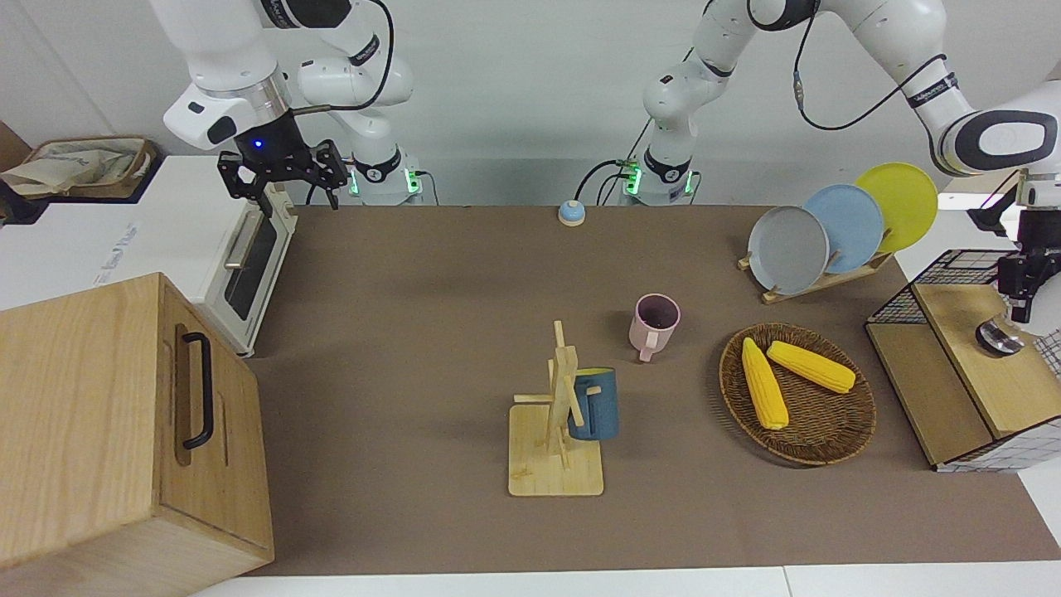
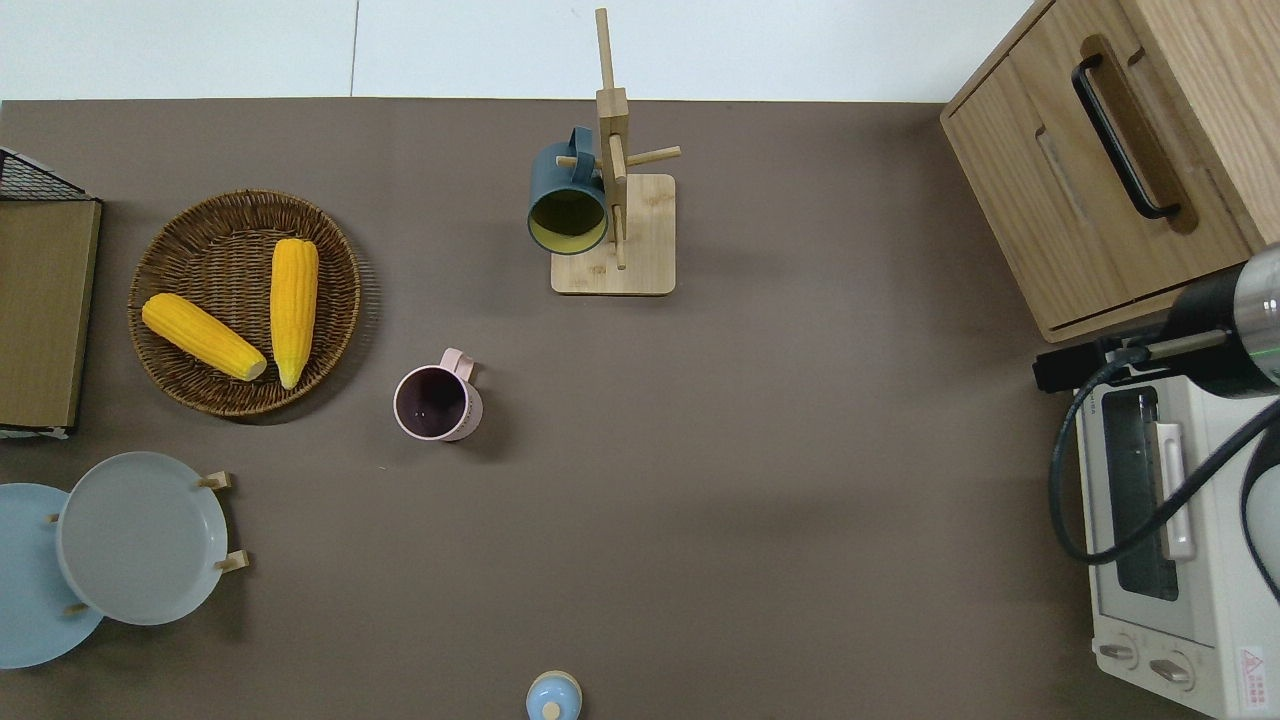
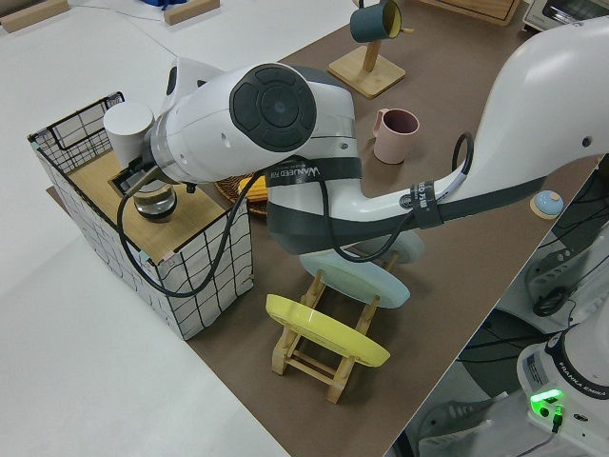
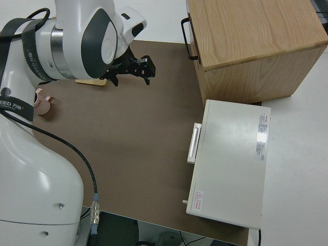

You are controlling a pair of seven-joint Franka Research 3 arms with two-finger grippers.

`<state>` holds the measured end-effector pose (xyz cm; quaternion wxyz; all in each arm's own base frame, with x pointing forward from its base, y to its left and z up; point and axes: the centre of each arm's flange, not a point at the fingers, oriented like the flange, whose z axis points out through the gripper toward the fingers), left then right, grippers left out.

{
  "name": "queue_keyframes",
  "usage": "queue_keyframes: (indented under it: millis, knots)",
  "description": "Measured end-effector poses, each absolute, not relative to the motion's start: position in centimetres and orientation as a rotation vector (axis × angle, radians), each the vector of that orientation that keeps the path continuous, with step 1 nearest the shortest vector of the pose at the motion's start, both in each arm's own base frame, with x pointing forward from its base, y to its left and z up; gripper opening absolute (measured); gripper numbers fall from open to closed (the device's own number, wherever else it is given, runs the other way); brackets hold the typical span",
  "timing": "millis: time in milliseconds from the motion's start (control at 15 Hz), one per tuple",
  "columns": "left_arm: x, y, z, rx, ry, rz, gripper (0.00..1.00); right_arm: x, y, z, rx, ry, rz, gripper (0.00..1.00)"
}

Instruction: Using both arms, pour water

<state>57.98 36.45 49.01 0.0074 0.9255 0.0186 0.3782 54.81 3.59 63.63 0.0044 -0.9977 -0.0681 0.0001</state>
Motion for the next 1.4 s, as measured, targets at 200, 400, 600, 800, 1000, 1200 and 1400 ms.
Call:
queue_keyframes:
  millis: [200, 400, 600, 800, 1000, 1200, 1400]
  knots:
    - [58.1, 36.6, 48.3, 2.890, 0.055, 1.178, 0.63, 54.8, 3.6, 63.6, -3.125, -0.213, 0.000, 0.99]
    - [58.1, 36.7, 48.3, 2.890, 0.046, 1.182, 0.63, 54.8, 3.6, 63.6, -3.125, -0.213, 0.000, 0.99]
    - [58.0, 36.7, 48.3, 2.890, 0.043, 1.183, 0.63, 54.8, 3.6, 63.6, -3.125, -0.213, 0.000, 0.99]
    - [58.1, 36.8, 48.7, 2.888, 0.043, 1.196, 0.81, 54.8, 3.6, 63.6, -3.125, -0.213, 0.000, 0.99]
    - [58.1, 37.0, 49.2, 2.885, 0.048, 1.211, 1.00, 54.8, 3.6, 63.6, -3.125, -0.213, 0.000, 0.99]
    - [58.1, 37.1, 49.4, 2.874, 0.086, 1.211, 1.00, 54.8, 3.6, 63.6, -3.125, -0.213, 0.000, 0.99]
    - [57.9, 37.2, 49.3, 2.854, 0.108, 1.164, 1.00, 54.8, 3.6, 63.6, -3.125, -0.213, 0.000, 0.99]
